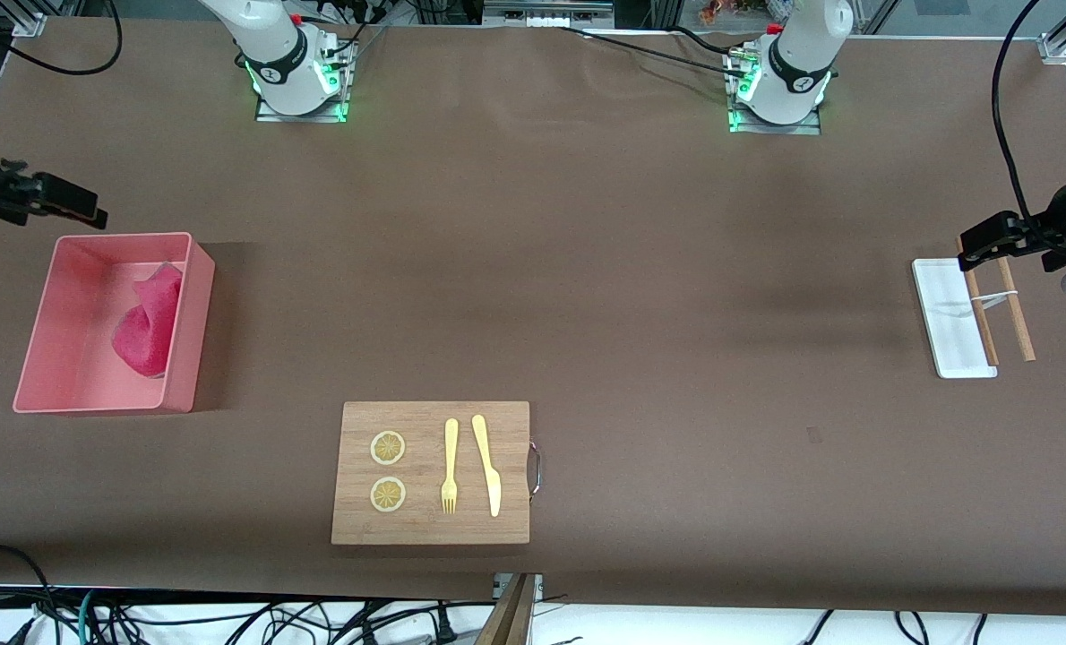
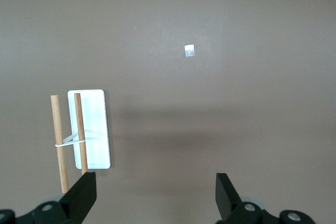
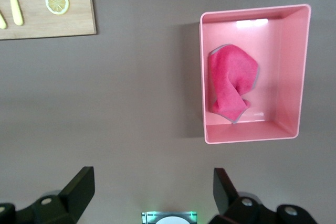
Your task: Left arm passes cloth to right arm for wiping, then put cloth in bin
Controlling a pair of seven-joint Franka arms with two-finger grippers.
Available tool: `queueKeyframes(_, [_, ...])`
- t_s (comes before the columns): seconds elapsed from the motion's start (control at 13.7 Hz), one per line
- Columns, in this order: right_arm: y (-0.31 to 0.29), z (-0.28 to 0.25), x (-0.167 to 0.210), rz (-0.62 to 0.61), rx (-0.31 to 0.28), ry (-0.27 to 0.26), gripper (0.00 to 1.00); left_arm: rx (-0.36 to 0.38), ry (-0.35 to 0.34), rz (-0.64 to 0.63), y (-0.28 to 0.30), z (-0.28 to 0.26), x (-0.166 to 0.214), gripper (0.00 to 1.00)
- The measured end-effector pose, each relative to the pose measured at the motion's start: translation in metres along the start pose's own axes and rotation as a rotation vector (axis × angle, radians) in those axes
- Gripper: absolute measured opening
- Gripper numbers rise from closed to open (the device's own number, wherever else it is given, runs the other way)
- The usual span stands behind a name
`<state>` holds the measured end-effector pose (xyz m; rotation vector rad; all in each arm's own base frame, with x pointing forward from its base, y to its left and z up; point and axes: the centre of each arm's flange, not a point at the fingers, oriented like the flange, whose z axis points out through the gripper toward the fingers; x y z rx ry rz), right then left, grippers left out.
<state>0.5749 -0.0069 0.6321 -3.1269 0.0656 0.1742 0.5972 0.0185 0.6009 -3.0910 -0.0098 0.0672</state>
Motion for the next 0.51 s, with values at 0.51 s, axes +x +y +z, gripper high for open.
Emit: queueKeyframes(0.51, [-0.008,0.003,-0.005,0.031,0.000,-0.012,1.00,0.005,0.000,0.006,0.003,0.000,0.000,1.00])
